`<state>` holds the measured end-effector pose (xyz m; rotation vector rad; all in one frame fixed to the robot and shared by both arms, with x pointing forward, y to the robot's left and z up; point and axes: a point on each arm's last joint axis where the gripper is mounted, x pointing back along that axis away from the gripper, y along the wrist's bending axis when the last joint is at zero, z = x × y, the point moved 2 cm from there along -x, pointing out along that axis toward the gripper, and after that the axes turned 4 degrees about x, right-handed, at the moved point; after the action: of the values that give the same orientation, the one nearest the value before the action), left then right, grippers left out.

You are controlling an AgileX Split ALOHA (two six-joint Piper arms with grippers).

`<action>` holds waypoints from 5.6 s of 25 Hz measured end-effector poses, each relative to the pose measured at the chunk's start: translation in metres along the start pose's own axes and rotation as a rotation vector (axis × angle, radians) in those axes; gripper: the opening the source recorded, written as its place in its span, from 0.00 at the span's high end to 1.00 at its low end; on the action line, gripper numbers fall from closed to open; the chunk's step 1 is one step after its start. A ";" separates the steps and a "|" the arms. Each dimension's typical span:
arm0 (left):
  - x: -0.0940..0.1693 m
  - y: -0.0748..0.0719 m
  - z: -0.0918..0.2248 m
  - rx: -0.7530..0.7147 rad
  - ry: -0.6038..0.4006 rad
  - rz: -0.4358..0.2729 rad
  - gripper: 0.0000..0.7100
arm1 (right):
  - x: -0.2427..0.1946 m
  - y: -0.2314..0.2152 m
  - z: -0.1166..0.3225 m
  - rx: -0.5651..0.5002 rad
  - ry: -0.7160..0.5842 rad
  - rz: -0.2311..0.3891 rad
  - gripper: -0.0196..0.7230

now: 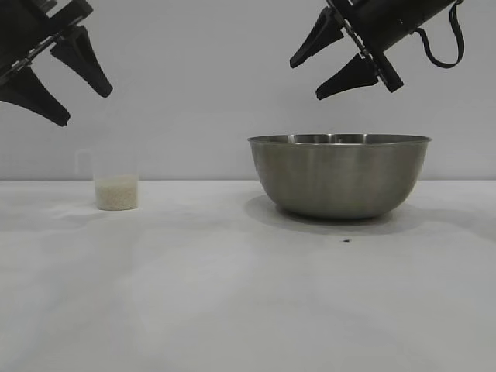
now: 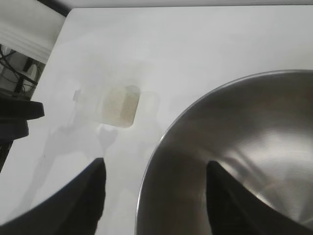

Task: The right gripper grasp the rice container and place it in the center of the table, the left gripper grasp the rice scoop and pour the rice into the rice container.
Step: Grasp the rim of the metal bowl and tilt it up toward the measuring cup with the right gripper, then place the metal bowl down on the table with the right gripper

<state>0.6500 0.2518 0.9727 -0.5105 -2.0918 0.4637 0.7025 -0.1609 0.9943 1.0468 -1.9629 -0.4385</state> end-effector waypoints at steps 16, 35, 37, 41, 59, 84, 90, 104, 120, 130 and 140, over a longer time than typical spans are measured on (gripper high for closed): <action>0.003 0.000 0.001 -0.034 0.012 -0.014 0.37 | 0.011 0.015 -0.005 0.033 -0.004 -0.004 0.45; 0.032 -0.020 -0.010 -0.095 -0.051 -0.011 0.37 | 0.054 0.010 0.010 0.058 0.230 0.390 0.45; 0.032 -0.020 -0.009 -0.096 -0.050 -0.011 0.37 | 0.056 0.007 0.012 0.043 0.249 0.425 0.45; 0.032 -0.020 -0.009 -0.096 -0.044 -0.008 0.37 | 0.059 0.001 0.016 0.022 0.283 0.486 0.45; 0.032 -0.021 -0.007 -0.096 -0.033 0.001 0.37 | 0.053 -0.029 0.029 -0.060 0.358 0.578 0.45; 0.032 -0.021 -0.008 -0.089 -0.036 0.003 0.37 | 0.023 -0.086 0.055 -0.294 0.351 0.444 0.64; 0.032 -0.021 -0.008 -0.089 -0.038 0.002 0.37 | 0.019 -0.090 0.058 -0.306 0.360 0.439 0.64; 0.032 -0.021 -0.008 -0.088 -0.038 0.002 0.37 | 0.018 -0.094 0.059 -0.303 0.354 0.456 0.97; 0.032 -0.021 -0.008 -0.088 -0.038 0.002 0.37 | 0.021 -0.089 0.058 -0.300 0.371 0.438 0.97; 0.032 -0.022 -0.009 -0.081 -0.044 0.006 0.37 | 0.010 -0.062 0.061 -0.200 0.466 0.403 0.97; 0.032 -0.022 -0.009 -0.074 -0.048 0.011 0.37 | -0.019 -0.033 0.068 -0.098 0.542 0.381 0.97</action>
<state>0.6372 0.2511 1.0110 -0.5586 -2.1590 0.4098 0.6698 -0.1707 0.9239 0.6213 -1.5780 -0.0295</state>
